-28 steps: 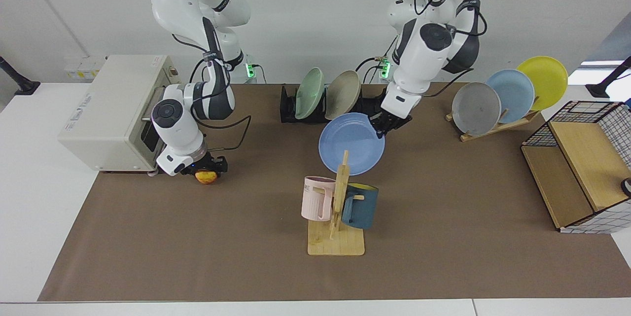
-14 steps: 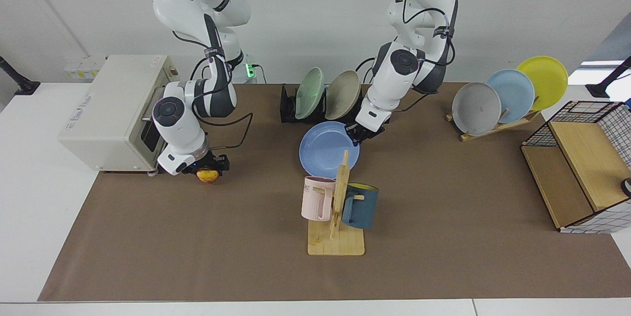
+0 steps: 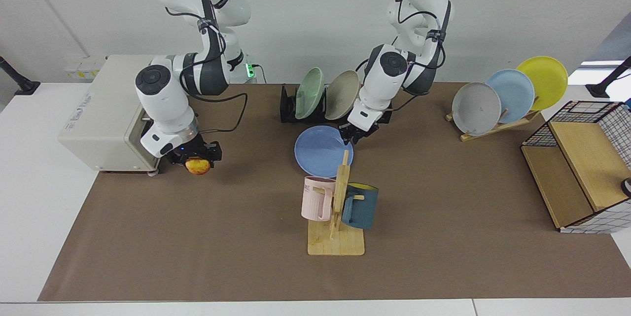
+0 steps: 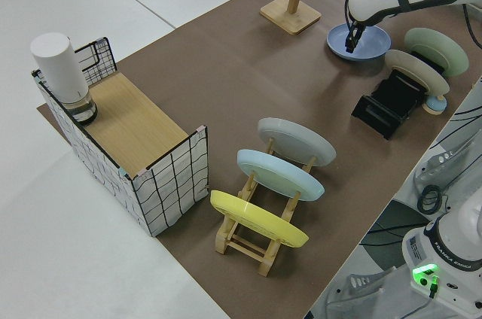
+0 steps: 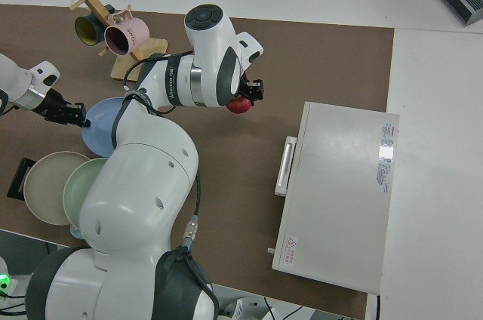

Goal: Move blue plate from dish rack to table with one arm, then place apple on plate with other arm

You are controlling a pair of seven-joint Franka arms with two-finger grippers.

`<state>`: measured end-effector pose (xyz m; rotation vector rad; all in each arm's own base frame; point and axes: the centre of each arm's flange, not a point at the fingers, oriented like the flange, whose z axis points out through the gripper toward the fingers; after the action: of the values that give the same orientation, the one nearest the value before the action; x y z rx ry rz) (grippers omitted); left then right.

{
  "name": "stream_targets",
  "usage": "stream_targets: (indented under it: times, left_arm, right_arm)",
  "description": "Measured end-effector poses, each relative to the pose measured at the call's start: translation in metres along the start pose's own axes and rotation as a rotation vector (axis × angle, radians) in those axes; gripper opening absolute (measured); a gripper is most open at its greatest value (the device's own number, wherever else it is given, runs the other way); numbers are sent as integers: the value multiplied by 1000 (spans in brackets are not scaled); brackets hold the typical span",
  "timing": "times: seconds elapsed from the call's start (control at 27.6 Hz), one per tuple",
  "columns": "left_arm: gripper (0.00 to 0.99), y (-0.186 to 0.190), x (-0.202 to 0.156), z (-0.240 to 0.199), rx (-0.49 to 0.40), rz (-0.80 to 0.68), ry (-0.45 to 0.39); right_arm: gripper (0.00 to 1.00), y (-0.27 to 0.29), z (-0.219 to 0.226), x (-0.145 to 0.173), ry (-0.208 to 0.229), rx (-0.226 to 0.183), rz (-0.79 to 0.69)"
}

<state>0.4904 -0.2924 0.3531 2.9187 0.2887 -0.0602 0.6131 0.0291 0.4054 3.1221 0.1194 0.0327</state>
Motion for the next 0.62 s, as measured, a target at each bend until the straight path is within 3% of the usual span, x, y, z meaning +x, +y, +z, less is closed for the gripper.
stream_targets:
  times: [0.15, 0.18, 0.25, 0.33, 0.4, 0.62]
  left_arm:
    - [590, -4, 3, -1, 3, -9, 3]
    - [692, -6, 5, -1, 9, -8, 6]
    - [767, -10, 8, -4, 32, 3, 13]
    - [925, -16, 12, -10, 72, 21, 18]
    - [987, -20, 16, -22, 121, 40, 22]
    - [991, -43, 28, -86, 220, 31, 55]
  right_arm:
    - [709, -8, -17, 0, 1, 0, -13]
    - [709, -10, -18, 0, 1, 0, -16]
    - [709, -13, -19, 0, -1, 0, -21]
    - [709, -15, -18, 0, -4, 0, -24]
    - [709, -16, -18, 0, -6, 0, -26]
    - [709, -38, -18, 0, -7, 1, -43]
